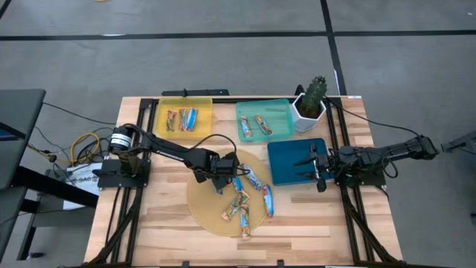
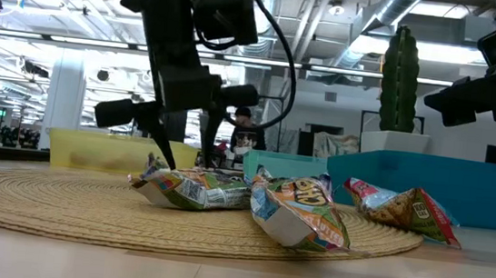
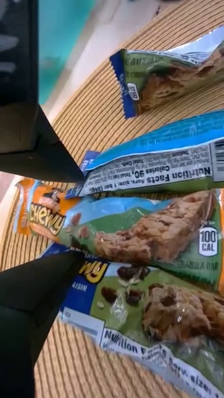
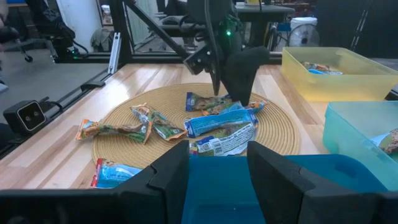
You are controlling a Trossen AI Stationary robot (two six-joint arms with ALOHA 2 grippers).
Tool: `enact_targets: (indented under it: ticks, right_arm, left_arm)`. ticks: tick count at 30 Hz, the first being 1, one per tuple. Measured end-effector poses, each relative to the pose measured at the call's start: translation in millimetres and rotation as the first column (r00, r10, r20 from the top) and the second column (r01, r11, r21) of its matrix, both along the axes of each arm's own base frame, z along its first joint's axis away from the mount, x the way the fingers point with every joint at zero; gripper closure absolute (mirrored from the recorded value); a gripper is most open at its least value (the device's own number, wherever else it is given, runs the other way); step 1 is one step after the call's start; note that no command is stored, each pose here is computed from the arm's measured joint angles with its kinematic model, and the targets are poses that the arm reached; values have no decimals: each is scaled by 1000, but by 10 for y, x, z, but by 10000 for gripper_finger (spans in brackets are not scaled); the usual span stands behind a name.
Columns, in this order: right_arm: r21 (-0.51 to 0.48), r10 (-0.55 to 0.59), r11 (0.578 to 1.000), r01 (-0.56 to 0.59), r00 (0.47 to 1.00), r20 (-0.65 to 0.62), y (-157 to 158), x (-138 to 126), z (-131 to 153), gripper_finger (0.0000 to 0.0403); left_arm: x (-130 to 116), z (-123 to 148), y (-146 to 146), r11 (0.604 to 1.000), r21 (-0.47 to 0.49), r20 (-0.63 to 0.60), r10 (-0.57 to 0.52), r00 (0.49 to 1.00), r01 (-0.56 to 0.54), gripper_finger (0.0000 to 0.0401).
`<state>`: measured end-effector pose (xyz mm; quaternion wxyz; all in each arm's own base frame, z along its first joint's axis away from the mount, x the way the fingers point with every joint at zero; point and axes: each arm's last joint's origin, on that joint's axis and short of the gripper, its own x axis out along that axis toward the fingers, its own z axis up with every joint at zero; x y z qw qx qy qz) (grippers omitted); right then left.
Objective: Pick and place Granola Bars by type
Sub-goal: Put the orange granola bar into the green bin
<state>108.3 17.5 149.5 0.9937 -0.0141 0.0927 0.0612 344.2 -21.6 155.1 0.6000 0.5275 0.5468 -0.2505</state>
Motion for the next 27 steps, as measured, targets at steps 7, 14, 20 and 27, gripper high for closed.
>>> enact_targets:
  ticks: [7,14,20,27]
  right_arm:
    - [0,0,1000,0,1000,0,0,0,1,249]
    - [0,0,1000,0,1000,0,0,0,1,249]
    - [0,0,1000,0,1000,0,0,0,0,249]
    - [0,0,1000,0,1000,0,0,0,1,249]
  left_arm:
    - [0,0,5,1000,19,0,-3,1000,3,214]
    - [0,-2,-1,1000,1,-5,-21,1000,21,214]
    - [0,-5,-9,999,-24,-7,-28,1000,27,214]
    - [0,-6,-12,999,-39,-5,-23,1000,23,214]
